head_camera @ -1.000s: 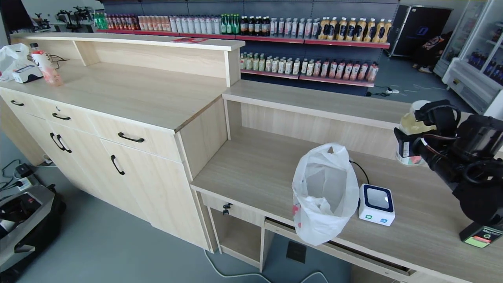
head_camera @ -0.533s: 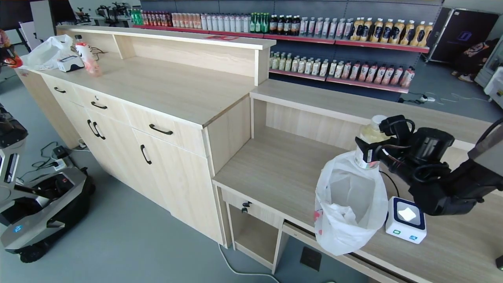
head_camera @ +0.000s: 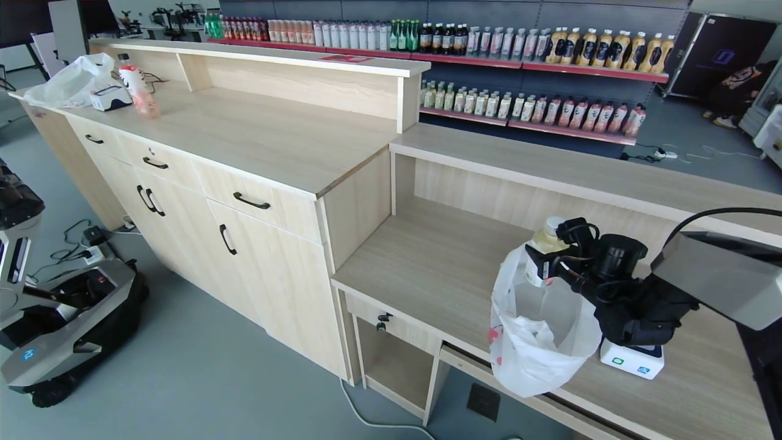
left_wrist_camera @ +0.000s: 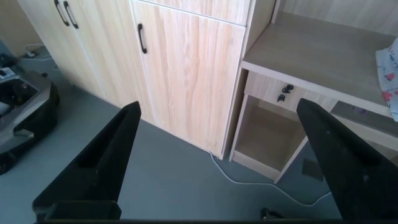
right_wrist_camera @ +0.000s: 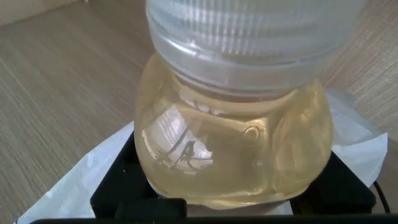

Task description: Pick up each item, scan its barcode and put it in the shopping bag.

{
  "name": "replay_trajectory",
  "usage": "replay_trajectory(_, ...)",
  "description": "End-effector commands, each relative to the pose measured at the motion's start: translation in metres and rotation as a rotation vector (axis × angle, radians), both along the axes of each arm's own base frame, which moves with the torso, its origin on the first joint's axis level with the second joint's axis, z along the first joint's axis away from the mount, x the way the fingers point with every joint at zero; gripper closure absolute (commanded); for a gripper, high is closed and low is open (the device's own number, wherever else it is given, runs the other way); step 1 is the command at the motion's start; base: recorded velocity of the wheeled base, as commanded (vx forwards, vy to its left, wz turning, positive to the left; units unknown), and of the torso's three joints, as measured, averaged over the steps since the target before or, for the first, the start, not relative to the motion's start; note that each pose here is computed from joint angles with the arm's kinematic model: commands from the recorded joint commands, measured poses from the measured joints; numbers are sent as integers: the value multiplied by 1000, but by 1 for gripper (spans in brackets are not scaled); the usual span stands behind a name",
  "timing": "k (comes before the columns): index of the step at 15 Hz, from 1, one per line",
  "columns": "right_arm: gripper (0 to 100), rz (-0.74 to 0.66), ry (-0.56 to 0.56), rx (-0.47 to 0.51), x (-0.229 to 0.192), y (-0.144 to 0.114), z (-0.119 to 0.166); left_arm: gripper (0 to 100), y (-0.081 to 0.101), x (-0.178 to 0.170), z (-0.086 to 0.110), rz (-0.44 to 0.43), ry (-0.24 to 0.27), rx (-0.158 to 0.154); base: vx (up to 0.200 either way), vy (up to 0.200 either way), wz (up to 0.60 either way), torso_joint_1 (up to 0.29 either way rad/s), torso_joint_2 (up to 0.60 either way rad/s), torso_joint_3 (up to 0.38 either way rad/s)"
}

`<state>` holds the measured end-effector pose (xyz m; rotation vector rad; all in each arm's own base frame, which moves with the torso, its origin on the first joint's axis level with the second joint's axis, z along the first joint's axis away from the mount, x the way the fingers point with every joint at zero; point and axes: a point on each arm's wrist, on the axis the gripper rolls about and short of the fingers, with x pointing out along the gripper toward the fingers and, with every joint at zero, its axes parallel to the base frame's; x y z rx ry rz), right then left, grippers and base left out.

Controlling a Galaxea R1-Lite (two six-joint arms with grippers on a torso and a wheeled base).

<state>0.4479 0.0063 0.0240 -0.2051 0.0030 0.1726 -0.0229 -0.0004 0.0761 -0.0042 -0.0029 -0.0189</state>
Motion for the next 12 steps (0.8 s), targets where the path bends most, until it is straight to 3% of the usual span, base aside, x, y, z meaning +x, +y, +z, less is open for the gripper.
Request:
replay_trajectory(1, 100, 13, 44, 1, 6, -1, -34, 0, 0, 0, 0, 1, 0, 0, 0, 0, 0, 0, 0, 0)
replay_trajectory(12, 100, 50, 77, 39, 21, -28, -69, 0, 0, 0, 0, 1, 0, 0, 0, 0, 0, 0, 0, 0)
